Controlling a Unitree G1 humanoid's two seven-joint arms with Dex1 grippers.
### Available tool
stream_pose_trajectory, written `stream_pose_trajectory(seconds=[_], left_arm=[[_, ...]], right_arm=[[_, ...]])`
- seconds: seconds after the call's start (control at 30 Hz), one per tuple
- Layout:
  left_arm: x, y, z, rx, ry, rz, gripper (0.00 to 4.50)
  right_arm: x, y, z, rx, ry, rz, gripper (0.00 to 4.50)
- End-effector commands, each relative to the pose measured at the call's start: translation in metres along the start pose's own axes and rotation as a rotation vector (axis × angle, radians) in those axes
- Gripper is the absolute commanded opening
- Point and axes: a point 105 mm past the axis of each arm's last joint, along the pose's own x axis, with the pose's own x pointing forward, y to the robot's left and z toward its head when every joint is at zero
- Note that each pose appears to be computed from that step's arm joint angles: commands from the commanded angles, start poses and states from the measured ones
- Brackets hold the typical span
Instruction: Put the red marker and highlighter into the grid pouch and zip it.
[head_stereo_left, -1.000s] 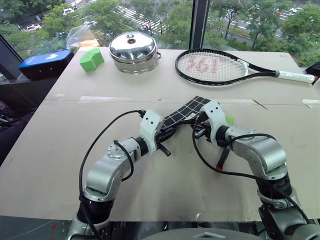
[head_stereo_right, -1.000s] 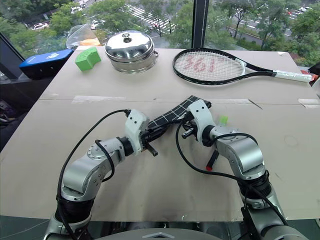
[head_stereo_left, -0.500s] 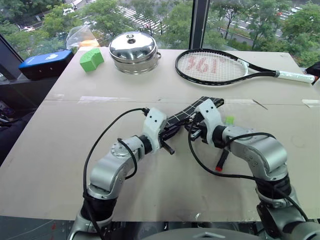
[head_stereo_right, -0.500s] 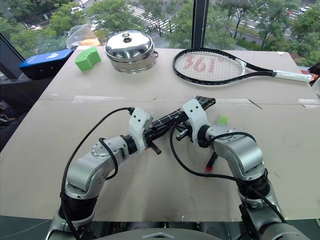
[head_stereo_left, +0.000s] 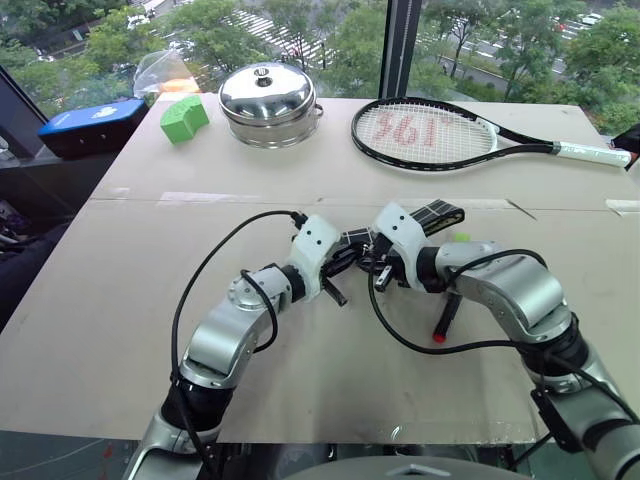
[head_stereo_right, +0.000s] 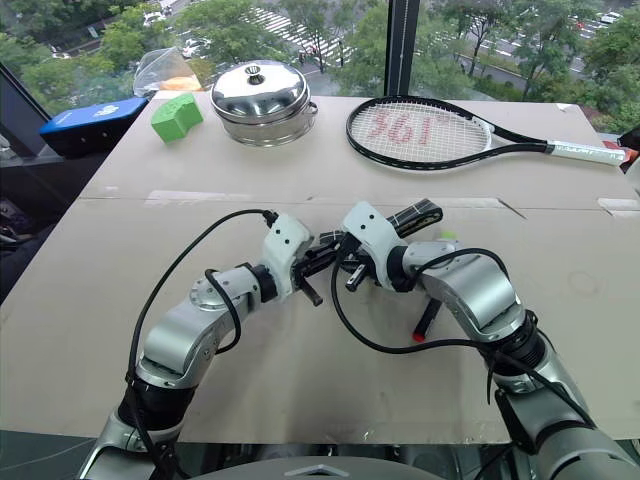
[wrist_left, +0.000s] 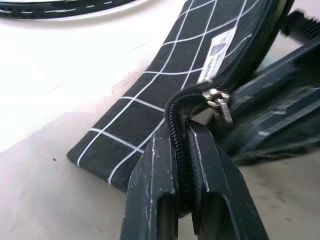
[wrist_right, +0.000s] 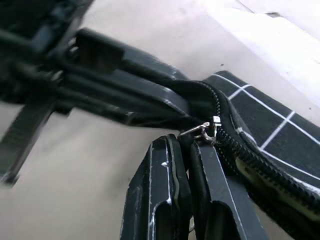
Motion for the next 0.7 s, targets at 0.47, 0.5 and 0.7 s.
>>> stream_pose_trajectory(seconds=[0.47, 0.5, 0.7], left_arm=[[-0.008, 0.011, 0.019, 0.145, -0.105, -0.099, 0.0], [-0.009, 0.012, 0.019, 0.148, -0.105, -0.1, 0.0], [-0.01, 0.01, 0.021, 0.164, -0.104, -0.115, 0.0]], right_arm=[[-0.076, -0.014, 0.029, 0.247, -0.392, -0.118, 0.98], [-0.076, -0.02, 0.029, 0.281, -0.399, -0.154, 0.45], [-0.063, -0.041, 0.011, 0.34, -0.284, -0.289, 0.04]])
